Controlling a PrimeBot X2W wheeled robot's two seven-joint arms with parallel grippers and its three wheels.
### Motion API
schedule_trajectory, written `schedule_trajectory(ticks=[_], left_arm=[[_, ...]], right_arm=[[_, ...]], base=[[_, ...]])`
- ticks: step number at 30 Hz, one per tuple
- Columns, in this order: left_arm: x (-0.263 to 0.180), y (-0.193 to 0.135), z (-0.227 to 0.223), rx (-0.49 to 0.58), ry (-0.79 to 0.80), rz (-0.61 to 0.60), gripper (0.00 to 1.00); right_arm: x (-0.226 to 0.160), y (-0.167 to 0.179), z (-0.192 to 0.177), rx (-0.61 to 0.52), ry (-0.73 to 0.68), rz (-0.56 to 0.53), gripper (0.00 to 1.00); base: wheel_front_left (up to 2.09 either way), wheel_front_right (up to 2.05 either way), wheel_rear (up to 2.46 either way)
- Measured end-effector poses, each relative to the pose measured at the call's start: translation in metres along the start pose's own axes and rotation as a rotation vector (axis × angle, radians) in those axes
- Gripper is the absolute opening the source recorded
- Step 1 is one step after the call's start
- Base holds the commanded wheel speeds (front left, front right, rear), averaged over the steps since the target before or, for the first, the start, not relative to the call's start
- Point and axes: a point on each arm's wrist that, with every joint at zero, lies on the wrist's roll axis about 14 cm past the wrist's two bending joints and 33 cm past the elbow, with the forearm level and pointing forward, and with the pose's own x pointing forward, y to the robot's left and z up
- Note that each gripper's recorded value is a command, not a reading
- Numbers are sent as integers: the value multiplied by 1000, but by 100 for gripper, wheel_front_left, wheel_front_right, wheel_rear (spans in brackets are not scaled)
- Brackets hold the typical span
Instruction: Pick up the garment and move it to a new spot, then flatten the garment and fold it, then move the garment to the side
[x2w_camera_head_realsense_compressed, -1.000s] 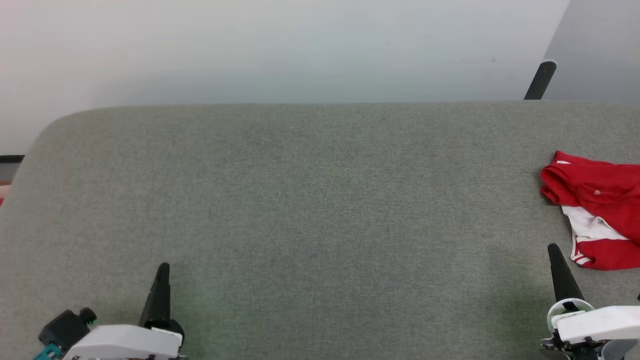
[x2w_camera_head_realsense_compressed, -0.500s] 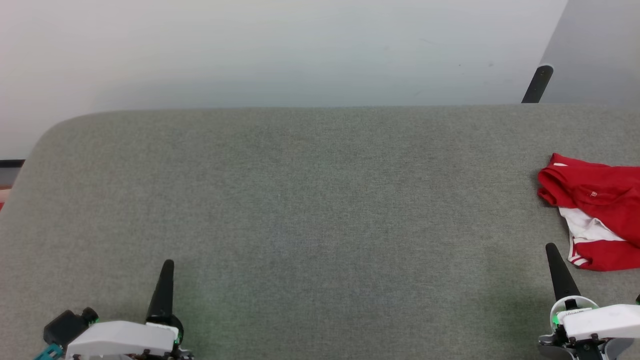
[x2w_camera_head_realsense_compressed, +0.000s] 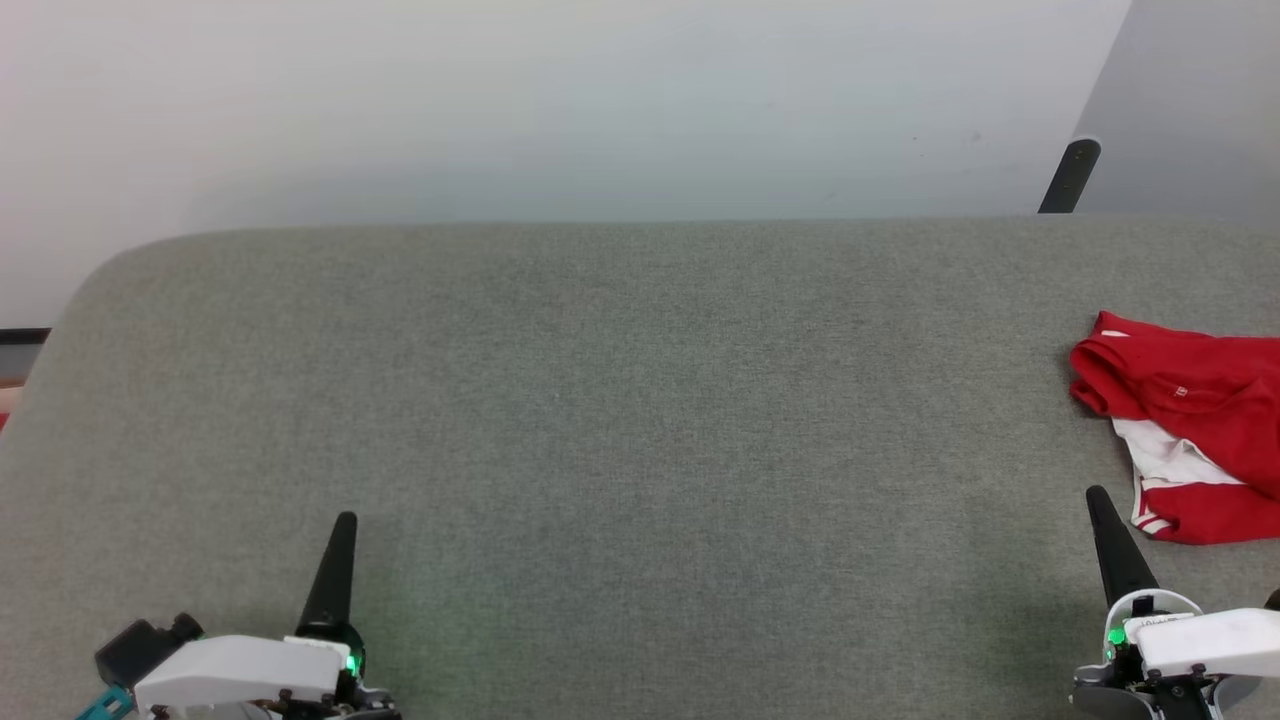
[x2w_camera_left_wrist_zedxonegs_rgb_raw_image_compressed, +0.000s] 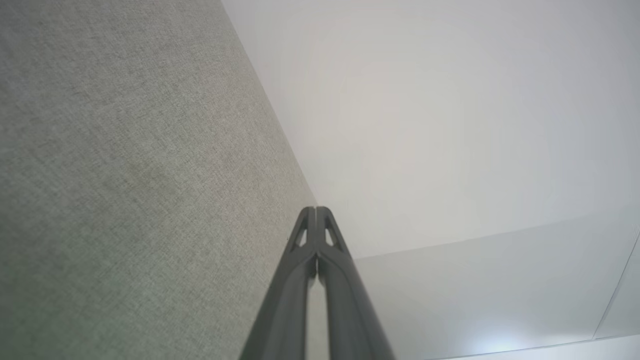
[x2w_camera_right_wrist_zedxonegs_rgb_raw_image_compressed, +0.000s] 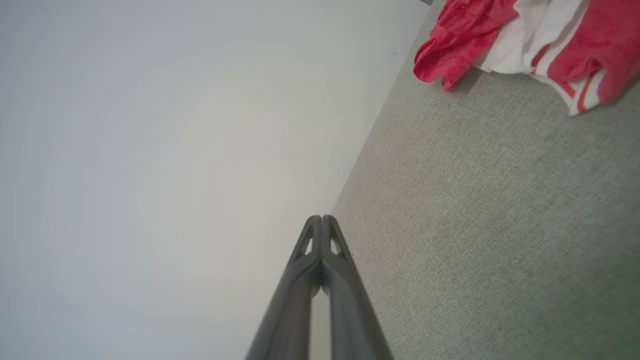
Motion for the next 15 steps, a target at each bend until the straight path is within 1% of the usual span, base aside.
schedule_trajectory(ticks=[15], left_arm=[[1,-6,-4,-124,15,-17,0]], right_arm=[[-2,2,1,118,1,9,0]], base=[[0,0,0]])
